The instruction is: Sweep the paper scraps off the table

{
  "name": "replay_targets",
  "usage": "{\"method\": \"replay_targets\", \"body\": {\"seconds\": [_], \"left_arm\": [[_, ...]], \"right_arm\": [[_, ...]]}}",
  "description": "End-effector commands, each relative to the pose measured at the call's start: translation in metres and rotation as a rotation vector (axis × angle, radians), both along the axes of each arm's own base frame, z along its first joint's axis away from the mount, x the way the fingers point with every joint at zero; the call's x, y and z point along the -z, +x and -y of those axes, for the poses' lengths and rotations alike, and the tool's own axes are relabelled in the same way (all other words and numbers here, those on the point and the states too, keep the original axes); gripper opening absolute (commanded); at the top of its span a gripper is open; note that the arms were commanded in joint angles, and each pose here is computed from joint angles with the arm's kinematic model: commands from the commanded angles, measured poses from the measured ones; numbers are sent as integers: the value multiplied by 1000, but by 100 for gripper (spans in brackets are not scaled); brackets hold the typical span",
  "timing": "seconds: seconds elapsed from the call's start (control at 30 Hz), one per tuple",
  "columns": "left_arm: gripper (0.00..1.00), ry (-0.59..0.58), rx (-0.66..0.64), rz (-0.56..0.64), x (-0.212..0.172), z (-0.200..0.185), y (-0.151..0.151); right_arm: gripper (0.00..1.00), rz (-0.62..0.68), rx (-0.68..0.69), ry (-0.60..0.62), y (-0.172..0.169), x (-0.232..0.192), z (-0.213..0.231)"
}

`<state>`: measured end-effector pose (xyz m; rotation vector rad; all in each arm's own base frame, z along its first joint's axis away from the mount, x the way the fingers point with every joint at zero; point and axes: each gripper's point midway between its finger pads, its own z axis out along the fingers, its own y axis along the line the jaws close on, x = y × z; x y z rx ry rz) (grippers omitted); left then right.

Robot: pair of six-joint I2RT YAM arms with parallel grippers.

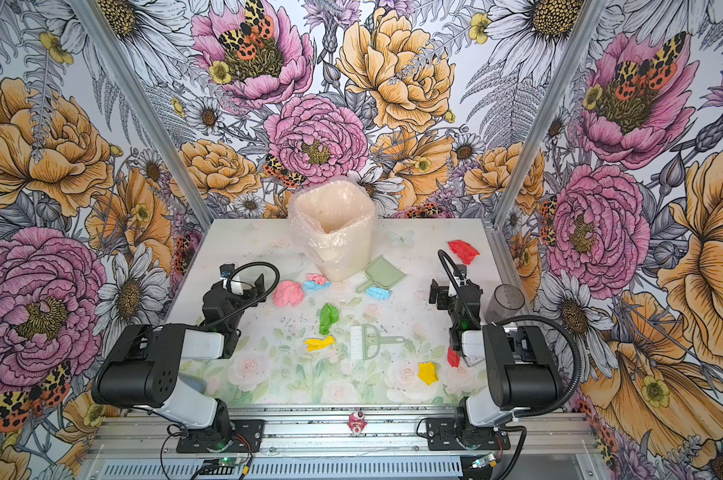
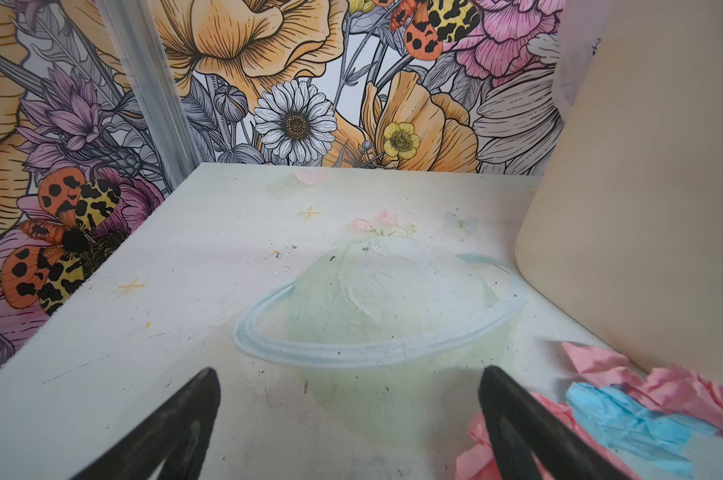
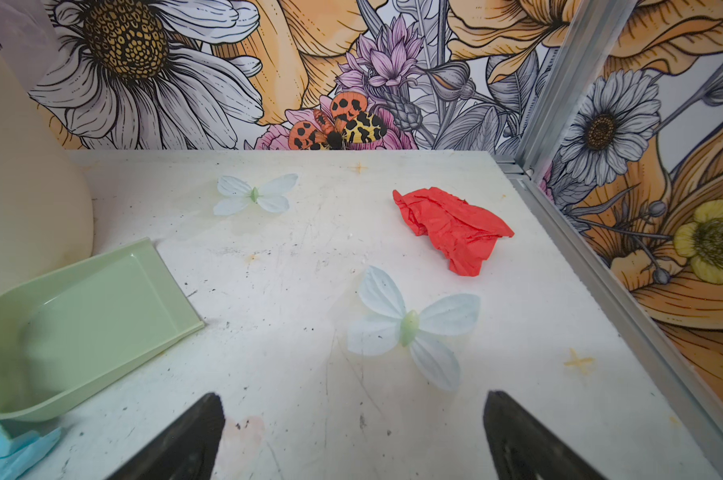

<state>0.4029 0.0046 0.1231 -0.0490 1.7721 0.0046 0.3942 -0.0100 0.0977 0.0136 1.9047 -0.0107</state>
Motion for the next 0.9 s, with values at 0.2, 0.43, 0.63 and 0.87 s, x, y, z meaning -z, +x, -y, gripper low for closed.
{"method": "replay_targets", "body": {"seconds": [0.2, 0.43, 0.63, 0.87], "left_arm": [[99, 24, 59, 23, -10, 9, 2], [99, 28, 112, 48, -24, 17, -6], [99, 123, 276, -23, -45, 58, -6], [99, 189, 541, -70, -67, 142, -27]], "right_arm": [[100, 51, -54, -15, 9, -18, -7], [100, 15, -147, -10, 8, -53, -23], [100, -34, -252, 32, -1, -84, -43], [100, -177, -416, 130, -26, -90, -76]]}}
